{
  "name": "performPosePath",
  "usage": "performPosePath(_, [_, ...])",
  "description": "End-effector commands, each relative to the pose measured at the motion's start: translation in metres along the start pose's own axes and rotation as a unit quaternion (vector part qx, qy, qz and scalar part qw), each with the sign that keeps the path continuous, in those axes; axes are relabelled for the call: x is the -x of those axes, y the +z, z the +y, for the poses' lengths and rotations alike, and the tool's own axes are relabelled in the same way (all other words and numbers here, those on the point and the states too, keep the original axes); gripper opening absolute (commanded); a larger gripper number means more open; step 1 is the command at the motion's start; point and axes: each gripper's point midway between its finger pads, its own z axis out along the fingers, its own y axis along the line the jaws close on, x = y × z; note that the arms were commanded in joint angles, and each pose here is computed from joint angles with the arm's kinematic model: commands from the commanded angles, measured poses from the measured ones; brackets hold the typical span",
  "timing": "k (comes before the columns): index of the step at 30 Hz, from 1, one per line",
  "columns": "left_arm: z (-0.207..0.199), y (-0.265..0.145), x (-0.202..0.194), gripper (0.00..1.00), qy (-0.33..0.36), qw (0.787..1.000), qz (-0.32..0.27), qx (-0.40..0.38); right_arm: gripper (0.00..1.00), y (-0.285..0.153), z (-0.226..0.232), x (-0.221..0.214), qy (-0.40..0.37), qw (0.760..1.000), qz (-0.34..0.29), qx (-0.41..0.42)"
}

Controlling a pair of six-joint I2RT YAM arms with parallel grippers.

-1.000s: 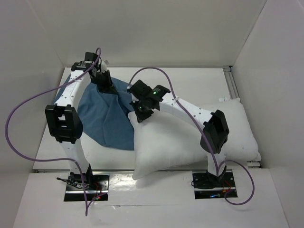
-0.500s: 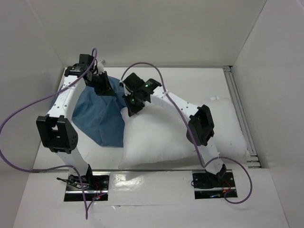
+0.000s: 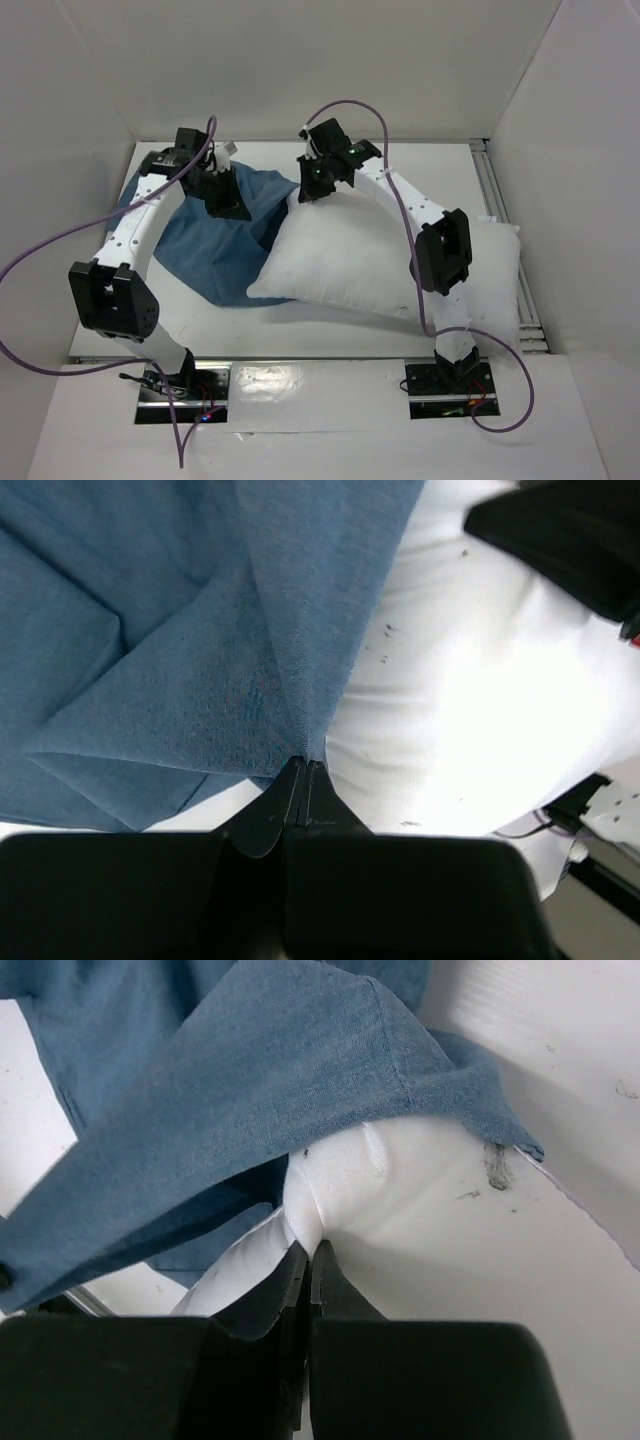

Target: Put the pillow into the pillowcase

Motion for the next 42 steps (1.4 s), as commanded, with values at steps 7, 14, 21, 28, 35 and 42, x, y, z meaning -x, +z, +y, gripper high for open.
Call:
performPosePath(7, [-0.009, 0.001, -0.029, 0.00, 0.036, 0.999, 0.035, 0.009, 0.00, -0.029, -0.018, 0.059, 0.062, 0.991, -0.095, 0.067])
performPosePath(14, [-0.025, 0.000, -0.025, 0.00, 0.043, 0.998, 0.037, -0.022, 0.00, -0.021, -0.042, 0.076, 0.088, 0.987, -0.131, 0.022])
performPosePath(21, [-0.032, 0.002, -0.020, 0.00, 0.049, 0.998, 0.036, -0.031, 0.65, -0.054, -0.004, 0.055, 0.029, 0.991, -0.127, -0.014])
performPosePath(28, [-0.033, 0.002, -0.020, 0.00, 0.044, 0.998, 0.037, -0.031, 0.78, -0.072, 0.046, 0.013, -0.038, 0.993, -0.109, -0.018])
performPosePath(35, [-0.030, 0.008, -0.015, 0.00, 0.036, 0.998, 0.040, -0.024, 0.52, -0.067, 0.110, -0.049, -0.136, 0.983, -0.054, 0.115])
performPosePath(42, [-0.026, 0.015, -0.013, 0.00, 0.029, 0.998, 0.043, -0.017, 0.57, -0.046, 0.139, -0.076, -0.209, 0.962, -0.117, 0.129])
